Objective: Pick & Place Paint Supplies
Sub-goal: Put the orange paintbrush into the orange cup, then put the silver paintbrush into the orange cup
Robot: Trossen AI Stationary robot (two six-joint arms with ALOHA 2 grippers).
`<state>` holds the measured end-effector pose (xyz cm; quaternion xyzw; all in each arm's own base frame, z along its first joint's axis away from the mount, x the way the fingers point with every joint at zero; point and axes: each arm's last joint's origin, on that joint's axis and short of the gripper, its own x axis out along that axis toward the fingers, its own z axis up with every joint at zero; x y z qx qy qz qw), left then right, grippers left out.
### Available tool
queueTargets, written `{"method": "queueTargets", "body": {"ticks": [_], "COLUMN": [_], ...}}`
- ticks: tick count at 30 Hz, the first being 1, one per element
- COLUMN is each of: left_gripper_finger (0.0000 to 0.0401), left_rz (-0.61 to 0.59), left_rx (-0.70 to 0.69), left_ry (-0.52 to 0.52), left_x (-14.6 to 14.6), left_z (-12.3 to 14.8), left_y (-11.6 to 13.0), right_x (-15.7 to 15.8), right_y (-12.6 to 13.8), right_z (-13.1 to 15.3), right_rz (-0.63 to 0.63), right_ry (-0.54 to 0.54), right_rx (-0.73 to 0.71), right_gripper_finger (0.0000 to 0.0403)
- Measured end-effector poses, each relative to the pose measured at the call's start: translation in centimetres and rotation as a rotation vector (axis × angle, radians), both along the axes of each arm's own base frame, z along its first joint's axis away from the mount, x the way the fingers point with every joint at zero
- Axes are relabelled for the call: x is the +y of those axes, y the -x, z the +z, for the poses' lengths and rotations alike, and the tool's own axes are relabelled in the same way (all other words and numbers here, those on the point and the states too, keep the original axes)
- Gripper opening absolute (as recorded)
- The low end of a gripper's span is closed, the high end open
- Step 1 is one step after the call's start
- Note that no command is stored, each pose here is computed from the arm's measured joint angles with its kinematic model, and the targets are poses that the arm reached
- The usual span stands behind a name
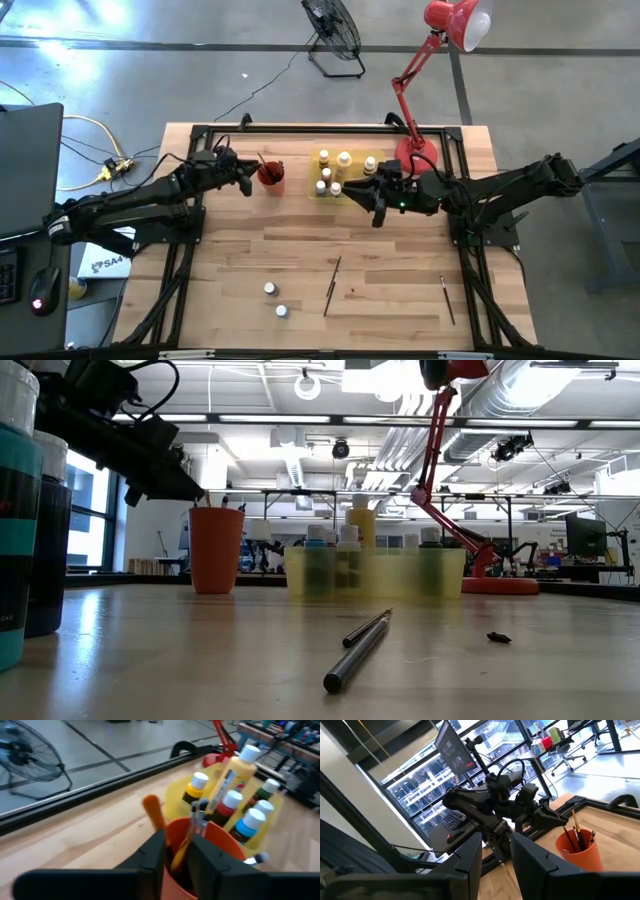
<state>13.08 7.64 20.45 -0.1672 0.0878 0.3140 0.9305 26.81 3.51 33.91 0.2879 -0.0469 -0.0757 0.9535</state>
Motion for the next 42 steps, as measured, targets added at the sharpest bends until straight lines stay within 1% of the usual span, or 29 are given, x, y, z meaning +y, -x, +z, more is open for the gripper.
{"method": "queueTargets", "body": {"ticks": [6, 10, 14, 17, 20, 22, 24, 26, 28, 30, 32, 35, 37, 39, 42], "left_gripper_finger": [0.0135, 0.0157, 0.0158, 0.0153, 0.0144, 0.0134, 0.0120, 0.0104, 0.0087, 0.0071, 0.0058, 0.0044, 0.0038, 0.0035, 0.0033], "left_rz": [0.005, 0.002, -0.011, -0.044, -0.107, -0.167, -0.222, -0.267, -0.300, -0.328, -0.347, -0.348, -0.349, -0.350, -0.351], "left_rx": [-0.003, -0.025, -0.078, -0.156, -0.226, -0.243, -0.243, -0.239, -0.239, -0.244, -0.249, -0.250, -0.246, -0.234, -0.225], "left_ry": [-0.048, -0.115, -0.220, -0.279, -0.313, -0.316, -0.309, -0.293, -0.287, -0.286, -0.279, -0.253, -0.248, -0.238, -0.229], "left_x": [0.1, 0.2, 0.0, -0.4, -0.9, -1.3, -1.6, -1.8, -2.0, -2.1, -2.2, -2.2, -2.2, -2.2, -2.2], "left_z": [0.4, 2.2, 5.5, 8.3, 10.7, 11.9, 12.7, 13.4, 13.9, 14.2, 14.2, 14.1, 14.0, 13.8, 13.7], "left_y": [0.0, -0.1, 0.1, 0.5, 1.1, 1.4, 1.6, 1.8, 1.9, 2.0, 2.0, 2.0, 2.0, 1.9, 1.9], "right_x": [0.0, 0.1, 0.2, 0.4, 0.9, 1.2, 1.7, 2.2, 2.7, 3.2, 3.8, 4.5, 5.0, 5.4, 6.2], "right_y": [0.0, 0.0, 0.0, 0.0, 0.0, 0.1, 0.1, 0.3, 0.5, 1.0, 1.8, 3.6, 5.1, 6.5, 8.3], "right_z": [0.0, 0.0, 0.0, 0.0, 0.0, -0.2, -0.6, -1.3, -2.2, -3.5, -5.0, -7.1, -8.2, -8.9, -9.5], "right_rz": [0.001, 0.032, 0.076, 0.135, 0.194, 0.244, 0.291, 0.336, 0.371, 0.366, 0.321, 0.187, 0.068, -0.055, -0.202], "right_ry": [0.000, 0.004, 0.006, 0.002, -0.024, -0.064, -0.123, -0.198, -0.297, -0.420, -0.557, -0.751, -0.848, -0.916, -0.985], "right_rx": [0.000, 0.000, 0.000, -0.002, -0.002, 0.014, 0.061, 0.130, 0.235, 0.382, 0.564, 0.834, 0.999, 1.128, 1.250], "right_gripper_finger": [0.0094, 0.0094, 0.0094, 0.0094, 0.0091, 0.0085, 0.0076, 0.0066, 0.0054, 0.0042, 0.0031, 0.0017, 0.0009, 0.0005, 0.0003]}}
